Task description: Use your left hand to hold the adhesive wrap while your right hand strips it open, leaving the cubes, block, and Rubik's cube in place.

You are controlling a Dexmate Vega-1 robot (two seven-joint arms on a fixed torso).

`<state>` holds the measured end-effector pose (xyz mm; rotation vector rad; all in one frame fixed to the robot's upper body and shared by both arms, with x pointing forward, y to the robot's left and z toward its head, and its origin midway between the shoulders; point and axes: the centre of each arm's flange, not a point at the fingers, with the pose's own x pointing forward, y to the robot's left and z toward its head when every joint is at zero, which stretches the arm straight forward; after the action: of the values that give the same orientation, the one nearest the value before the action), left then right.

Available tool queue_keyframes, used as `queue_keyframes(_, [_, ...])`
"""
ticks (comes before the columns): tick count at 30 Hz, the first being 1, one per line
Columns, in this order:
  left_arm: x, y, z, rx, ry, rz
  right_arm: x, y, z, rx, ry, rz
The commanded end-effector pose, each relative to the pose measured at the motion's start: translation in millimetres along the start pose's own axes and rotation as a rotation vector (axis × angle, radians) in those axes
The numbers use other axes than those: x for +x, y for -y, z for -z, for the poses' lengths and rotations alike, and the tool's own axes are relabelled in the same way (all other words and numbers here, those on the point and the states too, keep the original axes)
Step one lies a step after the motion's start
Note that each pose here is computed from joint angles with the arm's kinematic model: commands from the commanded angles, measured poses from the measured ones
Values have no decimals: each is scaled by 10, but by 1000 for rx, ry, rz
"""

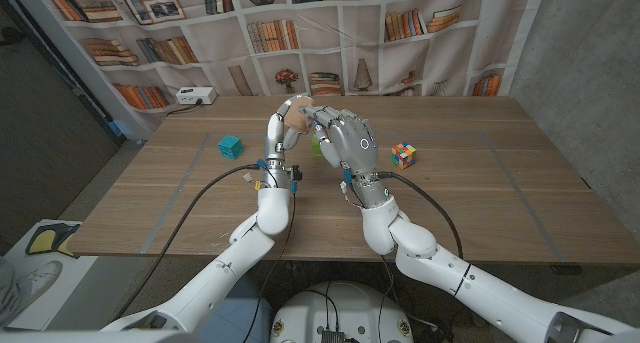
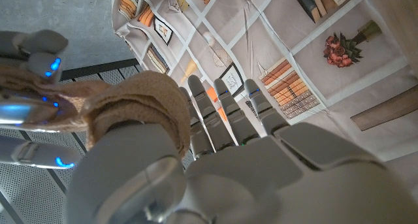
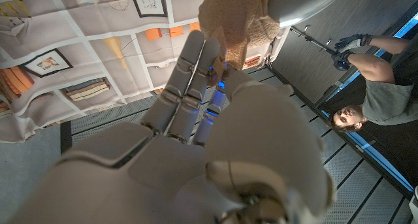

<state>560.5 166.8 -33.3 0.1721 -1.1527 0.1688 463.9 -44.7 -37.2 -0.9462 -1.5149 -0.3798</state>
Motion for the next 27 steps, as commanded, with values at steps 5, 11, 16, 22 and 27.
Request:
queue_keyframes(5, [-111,-85,1,-11,3,-81,-5,22,37,27,-20,10])
queue_keyframes(11, [-145,-153,-5,-42,-2,-151,6,22,38,54,-38,2])
queue_keyframes(16, [-150,-194,-12,-80,4,-231,6,19,54,67,-59,0])
queue_keyframes(22, [-151,-219,-16,-96,4,-264,-12,20,75,68,-77,-2])
queue_keyframes(27, [-171,-213,-8,-94,0,-261,-20,28,131,72,-107,0])
